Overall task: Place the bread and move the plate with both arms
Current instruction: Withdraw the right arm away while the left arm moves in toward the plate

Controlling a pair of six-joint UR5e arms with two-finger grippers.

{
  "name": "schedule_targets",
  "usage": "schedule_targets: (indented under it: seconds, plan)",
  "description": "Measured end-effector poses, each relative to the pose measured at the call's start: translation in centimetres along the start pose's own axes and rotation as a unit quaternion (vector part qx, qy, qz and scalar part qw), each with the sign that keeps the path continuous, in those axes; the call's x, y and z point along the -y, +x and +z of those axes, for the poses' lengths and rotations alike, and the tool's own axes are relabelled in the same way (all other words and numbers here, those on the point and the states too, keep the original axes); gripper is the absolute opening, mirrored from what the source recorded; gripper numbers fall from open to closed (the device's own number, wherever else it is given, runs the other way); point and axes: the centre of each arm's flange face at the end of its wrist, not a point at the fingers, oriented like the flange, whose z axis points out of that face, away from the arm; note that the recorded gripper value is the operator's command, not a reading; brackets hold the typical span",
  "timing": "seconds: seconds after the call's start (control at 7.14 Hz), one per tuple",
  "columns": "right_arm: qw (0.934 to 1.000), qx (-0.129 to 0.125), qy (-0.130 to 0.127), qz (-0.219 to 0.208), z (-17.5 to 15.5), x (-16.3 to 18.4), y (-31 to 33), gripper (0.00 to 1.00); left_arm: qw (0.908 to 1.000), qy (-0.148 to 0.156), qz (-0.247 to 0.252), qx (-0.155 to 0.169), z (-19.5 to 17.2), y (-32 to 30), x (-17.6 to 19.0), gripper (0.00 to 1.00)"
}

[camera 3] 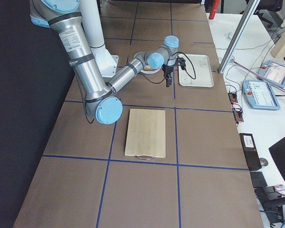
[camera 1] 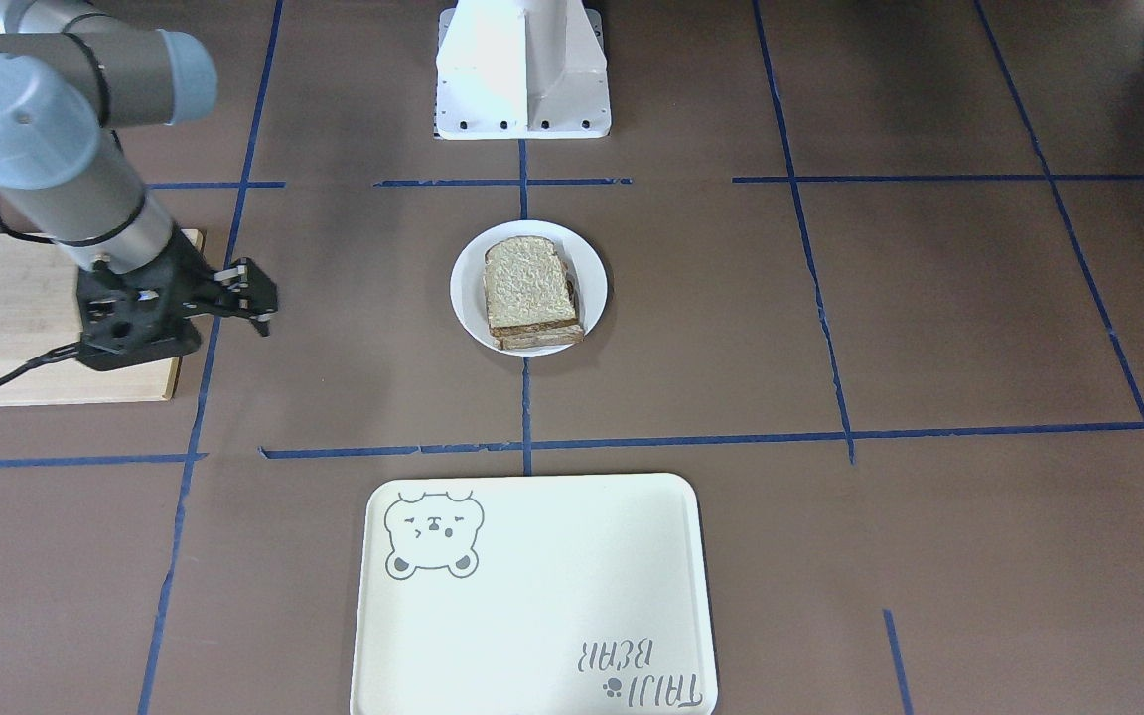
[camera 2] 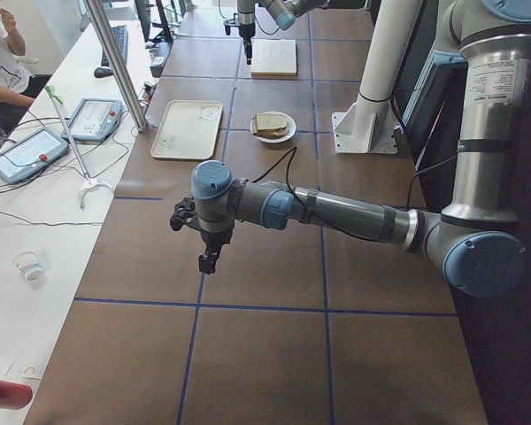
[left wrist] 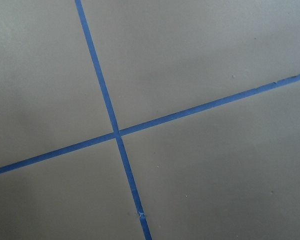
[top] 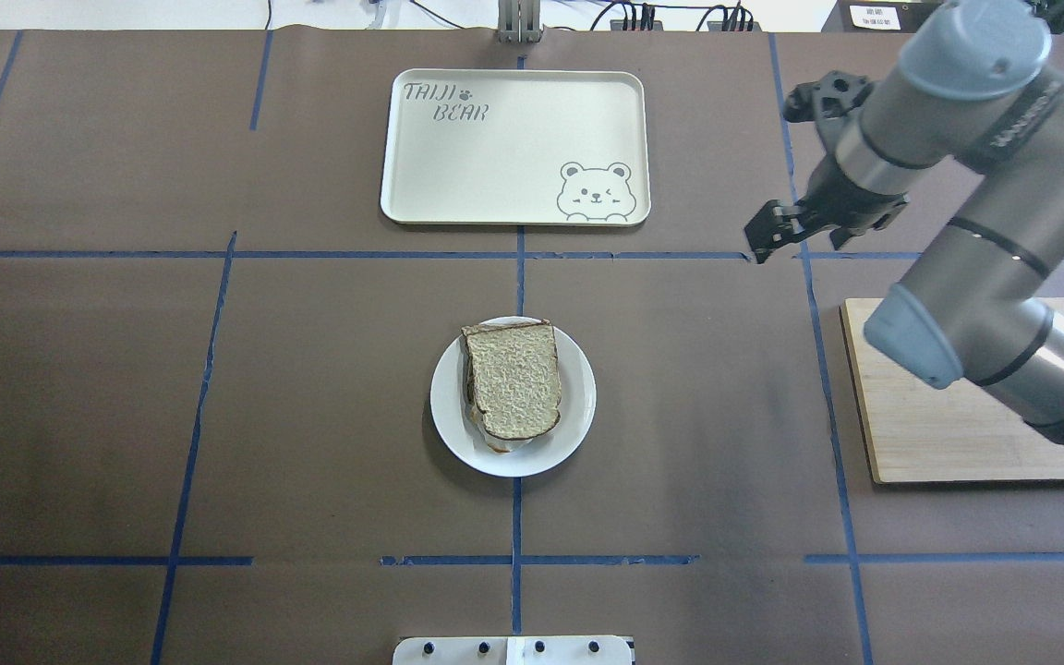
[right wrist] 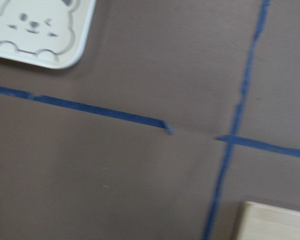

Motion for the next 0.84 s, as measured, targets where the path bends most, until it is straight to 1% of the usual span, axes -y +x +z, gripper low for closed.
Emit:
schedule_targets:
  seconds: [0.14, 0.28, 0.42, 0.56, 0.7, 0.84]
  plan:
    - [0.9991, -0.007, -0.013, -0.038, -1.0, -1.6, 8.3, 1.0, 0.9999, 0.009, 0.005, -0.001, -0.3, 0.5, 0.3, 1.0]
    - [0.9974, -0.004, -0.024, -0.068, -2.0, -4.4, 16.2, 1.0, 0.9998, 0.015, 0.004, -0.011, 0.1, 1.7, 0.8, 1.0]
    - [0.9957, -0.003, -0.029, -0.088, -2.8, -8.2, 23.5, 1.0, 0.9993, 0.02, -0.004, -0.03, 1.3, 4.2, 1.5, 1.0]
    - [0.9956, -0.005, -0.032, -0.088, -3.4, -12.4, 29.3, 1.0, 0.998, 0.03, -0.022, -0.051, 2.9, 7.6, 2.3, 1.0]
    - [0.9968, -0.007, -0.035, -0.072, -3.7, -16.1, 33.2, 1.0, 0.9949, 0.042, -0.048, -0.078, 4.7, 11.8, 2.8, 1.0]
    - [0.9978, -0.009, -0.038, -0.053, -3.8, -18.6, 35.4, 1.0, 0.989, 0.052, -0.08, -0.113, 6.5, 16.4, 2.9, 1.0]
